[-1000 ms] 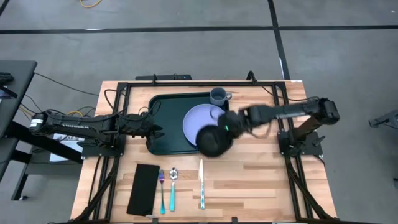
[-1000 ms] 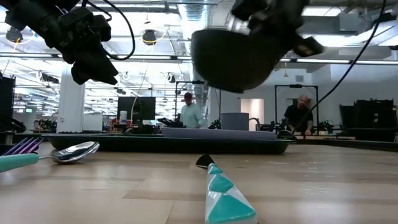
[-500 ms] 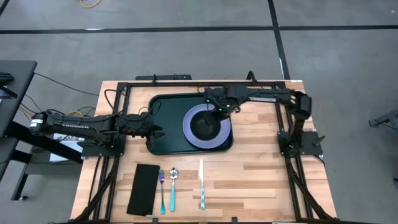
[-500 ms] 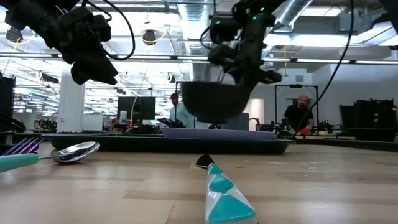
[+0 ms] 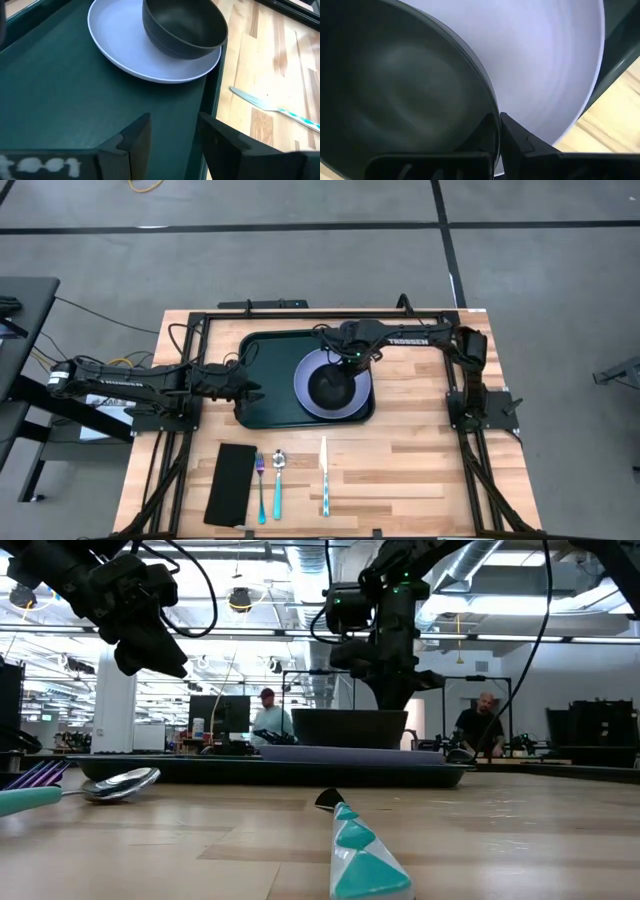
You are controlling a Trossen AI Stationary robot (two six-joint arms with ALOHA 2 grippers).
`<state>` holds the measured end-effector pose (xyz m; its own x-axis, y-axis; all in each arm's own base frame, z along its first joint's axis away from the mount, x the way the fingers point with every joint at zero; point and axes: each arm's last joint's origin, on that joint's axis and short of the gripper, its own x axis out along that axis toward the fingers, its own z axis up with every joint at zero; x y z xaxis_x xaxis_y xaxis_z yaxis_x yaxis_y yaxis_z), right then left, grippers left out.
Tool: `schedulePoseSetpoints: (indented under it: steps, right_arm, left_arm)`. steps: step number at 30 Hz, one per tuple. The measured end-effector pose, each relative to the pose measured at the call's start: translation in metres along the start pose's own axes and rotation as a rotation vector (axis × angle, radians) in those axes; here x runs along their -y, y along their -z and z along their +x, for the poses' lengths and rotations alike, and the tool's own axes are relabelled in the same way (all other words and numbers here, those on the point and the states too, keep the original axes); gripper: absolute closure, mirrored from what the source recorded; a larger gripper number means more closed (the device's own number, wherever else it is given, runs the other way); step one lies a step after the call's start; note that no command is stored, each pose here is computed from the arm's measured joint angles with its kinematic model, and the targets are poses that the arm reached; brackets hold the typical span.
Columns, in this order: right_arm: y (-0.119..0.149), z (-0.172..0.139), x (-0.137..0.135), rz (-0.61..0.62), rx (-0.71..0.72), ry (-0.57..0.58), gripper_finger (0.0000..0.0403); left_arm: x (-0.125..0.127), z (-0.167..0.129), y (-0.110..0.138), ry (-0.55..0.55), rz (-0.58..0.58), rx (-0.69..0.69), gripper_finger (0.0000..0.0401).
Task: Set up tray
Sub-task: Put the black bowl on top of the violet plate on the black serving tray
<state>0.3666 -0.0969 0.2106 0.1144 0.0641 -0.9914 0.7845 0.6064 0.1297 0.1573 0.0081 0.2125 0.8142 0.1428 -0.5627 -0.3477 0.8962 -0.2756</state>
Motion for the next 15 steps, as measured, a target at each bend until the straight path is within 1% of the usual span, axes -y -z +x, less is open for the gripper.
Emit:
schedulePoseSetpoints:
  steps: [3, 15]
  right_arm:
    - [-0.002, 0.000, 0.003, 0.009, 0.012, 0.015, 0.0401]
    - [-0.010, -0.002, 0.014, 0.037, 0.017, 0.016, 0.0401]
  left_arm:
    - [0.000, 0.000, 0.000, 0.001, -0.001, 0.003, 0.0252]
    - [0.000, 0.000, 0.000, -0.005, 0.004, 0.005, 0.0252]
